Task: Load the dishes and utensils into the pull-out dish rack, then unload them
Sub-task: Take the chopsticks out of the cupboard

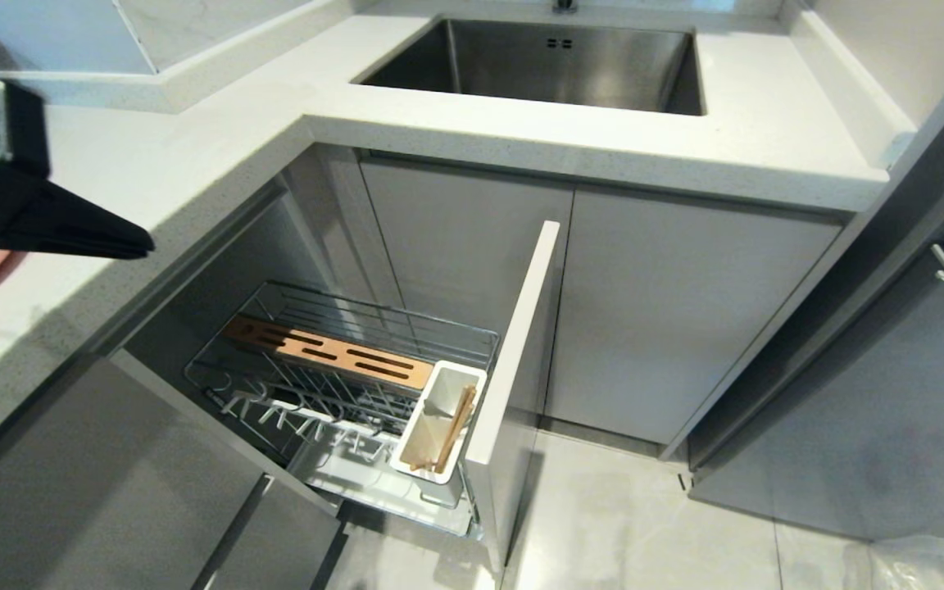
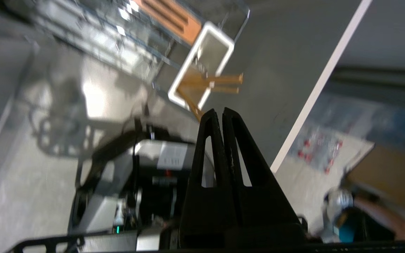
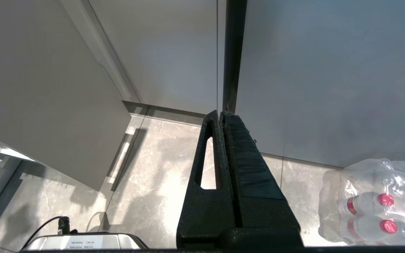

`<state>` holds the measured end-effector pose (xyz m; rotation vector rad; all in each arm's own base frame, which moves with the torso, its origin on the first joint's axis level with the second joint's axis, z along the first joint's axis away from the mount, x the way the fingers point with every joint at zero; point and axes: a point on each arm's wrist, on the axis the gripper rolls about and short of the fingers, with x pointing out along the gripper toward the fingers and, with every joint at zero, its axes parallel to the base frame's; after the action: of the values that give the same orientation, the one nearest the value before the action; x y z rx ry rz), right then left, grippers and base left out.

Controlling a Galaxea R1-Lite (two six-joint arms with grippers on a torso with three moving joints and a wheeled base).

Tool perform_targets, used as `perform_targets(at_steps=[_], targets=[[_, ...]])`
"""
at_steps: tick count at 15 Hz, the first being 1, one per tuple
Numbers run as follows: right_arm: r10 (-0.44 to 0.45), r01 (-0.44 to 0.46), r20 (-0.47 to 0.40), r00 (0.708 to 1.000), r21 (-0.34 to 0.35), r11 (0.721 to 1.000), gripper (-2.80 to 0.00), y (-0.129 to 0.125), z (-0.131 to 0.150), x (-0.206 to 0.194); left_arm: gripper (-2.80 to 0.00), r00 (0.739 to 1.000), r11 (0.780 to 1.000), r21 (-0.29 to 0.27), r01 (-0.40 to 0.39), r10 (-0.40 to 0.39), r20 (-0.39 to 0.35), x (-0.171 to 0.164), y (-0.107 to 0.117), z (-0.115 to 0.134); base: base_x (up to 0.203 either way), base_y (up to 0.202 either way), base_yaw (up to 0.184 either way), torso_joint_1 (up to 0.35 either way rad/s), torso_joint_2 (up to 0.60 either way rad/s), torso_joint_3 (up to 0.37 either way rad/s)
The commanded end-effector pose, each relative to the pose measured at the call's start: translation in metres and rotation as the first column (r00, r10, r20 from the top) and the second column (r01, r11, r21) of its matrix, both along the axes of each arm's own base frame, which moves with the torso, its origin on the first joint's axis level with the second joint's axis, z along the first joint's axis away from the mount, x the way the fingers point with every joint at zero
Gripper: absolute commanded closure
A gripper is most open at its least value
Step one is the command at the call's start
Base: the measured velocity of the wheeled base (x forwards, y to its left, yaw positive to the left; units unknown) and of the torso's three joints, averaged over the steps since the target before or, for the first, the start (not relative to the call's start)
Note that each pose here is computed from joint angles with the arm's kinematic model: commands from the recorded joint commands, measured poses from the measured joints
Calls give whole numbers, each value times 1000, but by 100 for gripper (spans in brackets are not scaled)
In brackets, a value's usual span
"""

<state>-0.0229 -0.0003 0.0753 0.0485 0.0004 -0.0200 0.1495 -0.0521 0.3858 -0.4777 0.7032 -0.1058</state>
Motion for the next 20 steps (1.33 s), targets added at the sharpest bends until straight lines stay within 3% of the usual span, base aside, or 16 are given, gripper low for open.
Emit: perform_targets(at_steps=[1, 5, 8, 11, 16, 20], targets=[[0, 0, -2, 1000, 1, 1000, 0, 0, 0, 0, 0, 991, 999, 29, 34, -30, -134, 39, -21, -22, 0, 0, 0, 0, 0, 0], [0, 0, -2, 1000, 1, 1000, 0, 0, 0, 0, 0, 934, 997, 42, 64, -45, -355, 92, -56, -68, 0, 0, 0, 0, 0, 0], [0, 0, -2, 1000, 1, 1000, 0, 0, 0, 0, 0, 879, 995, 21, 99, -77, -470, 121, -73, -99, 0, 0, 0, 0, 0, 0], [0, 0, -2, 1000, 1, 1000, 0, 0, 0, 0, 0, 837, 993, 0, 122, -103, -537, 138, -83, -120, 0, 0, 0, 0, 0, 0], [0, 0, -2, 1000, 1, 1000, 0, 0, 0, 0, 0, 788, 991, 15, 132, -96, -608, 162, -94, -152, 0, 0, 0, 8, 2, 1], [0, 0, -2, 1000, 1, 1000, 0, 0, 0, 0, 0, 741, 989, -23, 147, -126, -659, 170, -99, -167, 0, 0, 0, 0, 0, 0]])
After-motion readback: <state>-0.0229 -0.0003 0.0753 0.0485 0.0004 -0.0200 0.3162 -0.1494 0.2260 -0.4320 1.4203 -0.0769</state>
